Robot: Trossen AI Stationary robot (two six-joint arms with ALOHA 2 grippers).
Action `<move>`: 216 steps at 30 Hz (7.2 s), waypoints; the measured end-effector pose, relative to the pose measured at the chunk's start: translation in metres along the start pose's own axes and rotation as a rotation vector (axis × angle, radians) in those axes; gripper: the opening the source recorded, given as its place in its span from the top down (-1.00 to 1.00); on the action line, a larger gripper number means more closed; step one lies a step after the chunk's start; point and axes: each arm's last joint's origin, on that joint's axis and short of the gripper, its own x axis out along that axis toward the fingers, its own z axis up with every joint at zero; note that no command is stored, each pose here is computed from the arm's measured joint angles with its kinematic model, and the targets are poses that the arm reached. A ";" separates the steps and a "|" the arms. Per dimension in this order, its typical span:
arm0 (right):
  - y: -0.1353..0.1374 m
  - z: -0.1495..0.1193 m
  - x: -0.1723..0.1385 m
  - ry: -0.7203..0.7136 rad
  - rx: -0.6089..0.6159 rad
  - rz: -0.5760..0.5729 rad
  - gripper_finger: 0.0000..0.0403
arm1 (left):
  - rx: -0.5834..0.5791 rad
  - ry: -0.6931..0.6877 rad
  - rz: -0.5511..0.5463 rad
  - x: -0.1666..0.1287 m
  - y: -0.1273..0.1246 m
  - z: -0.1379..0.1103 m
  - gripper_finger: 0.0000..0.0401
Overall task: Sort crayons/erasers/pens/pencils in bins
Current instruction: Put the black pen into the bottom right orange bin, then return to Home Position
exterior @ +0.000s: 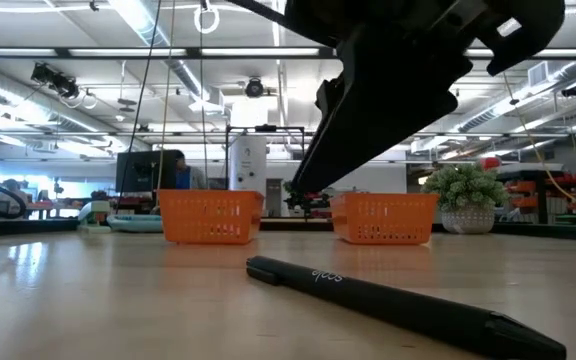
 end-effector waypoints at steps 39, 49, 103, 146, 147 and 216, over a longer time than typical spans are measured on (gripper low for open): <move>0.030 -0.027 0.043 0.004 0.252 -0.063 0.24 | 0.074 -0.007 0.029 0.000 0.002 0.002 0.89; 0.029 -0.036 0.040 0.068 0.179 -0.150 0.24 | 0.074 -0.007 0.032 0.000 0.002 0.002 0.84; 0.073 -0.063 -0.090 0.236 0.134 -0.294 0.76 | 0.108 -0.007 0.033 0.000 0.002 0.002 0.86; 0.124 -0.187 -0.194 0.349 0.852 -0.522 0.77 | 0.103 -0.010 0.034 0.000 0.002 0.002 0.93; 0.123 -0.189 -0.194 0.377 0.851 -0.537 0.77 | 0.101 -0.012 0.034 0.000 0.002 0.002 0.93; 0.116 -0.161 -0.199 0.195 0.587 -0.507 0.37 | 0.062 -0.073 0.071 0.000 0.006 0.010 0.93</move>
